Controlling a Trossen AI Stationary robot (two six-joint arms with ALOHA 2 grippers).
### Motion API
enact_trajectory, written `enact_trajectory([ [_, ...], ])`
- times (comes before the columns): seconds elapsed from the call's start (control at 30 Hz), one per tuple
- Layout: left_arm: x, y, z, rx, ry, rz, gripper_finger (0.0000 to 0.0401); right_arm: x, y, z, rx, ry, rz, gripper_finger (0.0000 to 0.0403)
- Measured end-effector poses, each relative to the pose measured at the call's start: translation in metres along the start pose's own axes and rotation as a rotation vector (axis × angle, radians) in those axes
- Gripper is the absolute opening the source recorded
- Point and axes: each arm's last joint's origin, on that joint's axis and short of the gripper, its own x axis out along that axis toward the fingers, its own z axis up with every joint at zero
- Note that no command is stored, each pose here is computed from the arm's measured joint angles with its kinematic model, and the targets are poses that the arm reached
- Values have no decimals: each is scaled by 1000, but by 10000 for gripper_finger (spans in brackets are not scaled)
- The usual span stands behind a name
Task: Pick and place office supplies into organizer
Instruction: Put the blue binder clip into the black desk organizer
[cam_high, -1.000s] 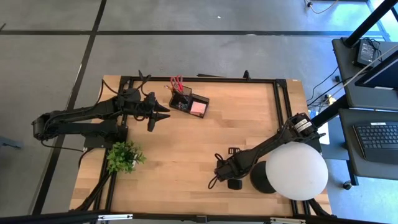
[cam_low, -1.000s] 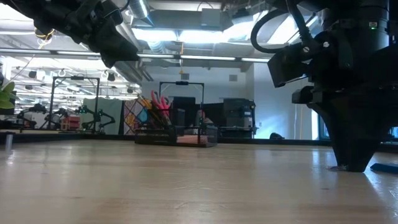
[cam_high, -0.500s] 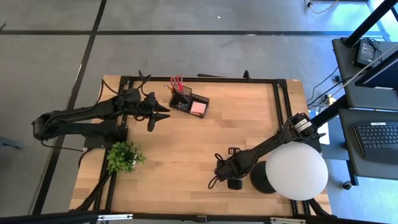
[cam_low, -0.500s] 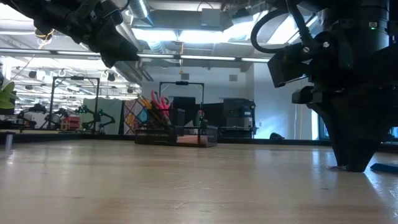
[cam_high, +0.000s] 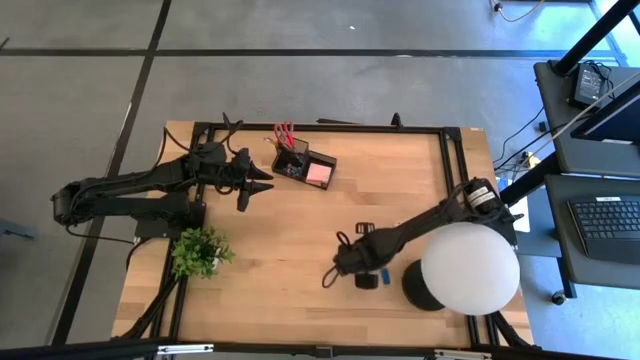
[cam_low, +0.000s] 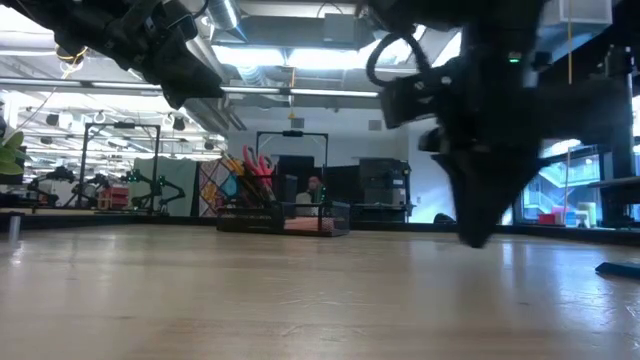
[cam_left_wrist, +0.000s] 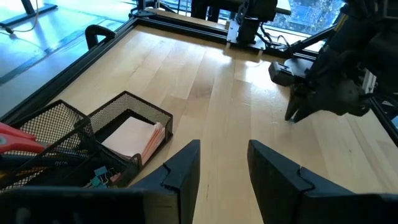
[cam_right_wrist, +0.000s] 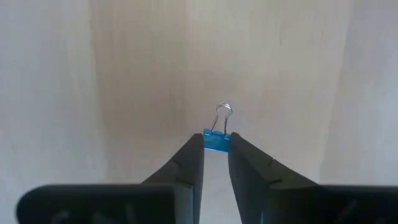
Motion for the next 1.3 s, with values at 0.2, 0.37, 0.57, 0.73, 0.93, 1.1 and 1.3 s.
enact_trajectory([
  [0.2, 0, 0, 0, 0, 0, 0, 127, 4, -34, 20, -18, -103, -79, 66],
  [0.37, 0, 0, 0, 0, 0, 0, 127, 5, -70, 48, 62, -300, -88, 67],
  [0.57, 0, 0, 0, 0, 0, 0, 127, -4, -117, 80, 187, -616, -108, 67],
  [0.73, 0, 0, 0, 0, 0, 0, 127, -18, -156, 98, 238, -859, -178, 67],
  [0.93, 0, 0, 0, 0, 0, 0, 127, -23, -200, 101, 362, -982, -260, 67],
  [1.1, 0, 0, 0, 1, -1, 7, 127, -19, -211, 100, 362, -982, -246, 67],
  [1.3, 0, 0, 0, 1, -1, 8, 127, 1, -210, 103, 356, -959, -236, 67],
])
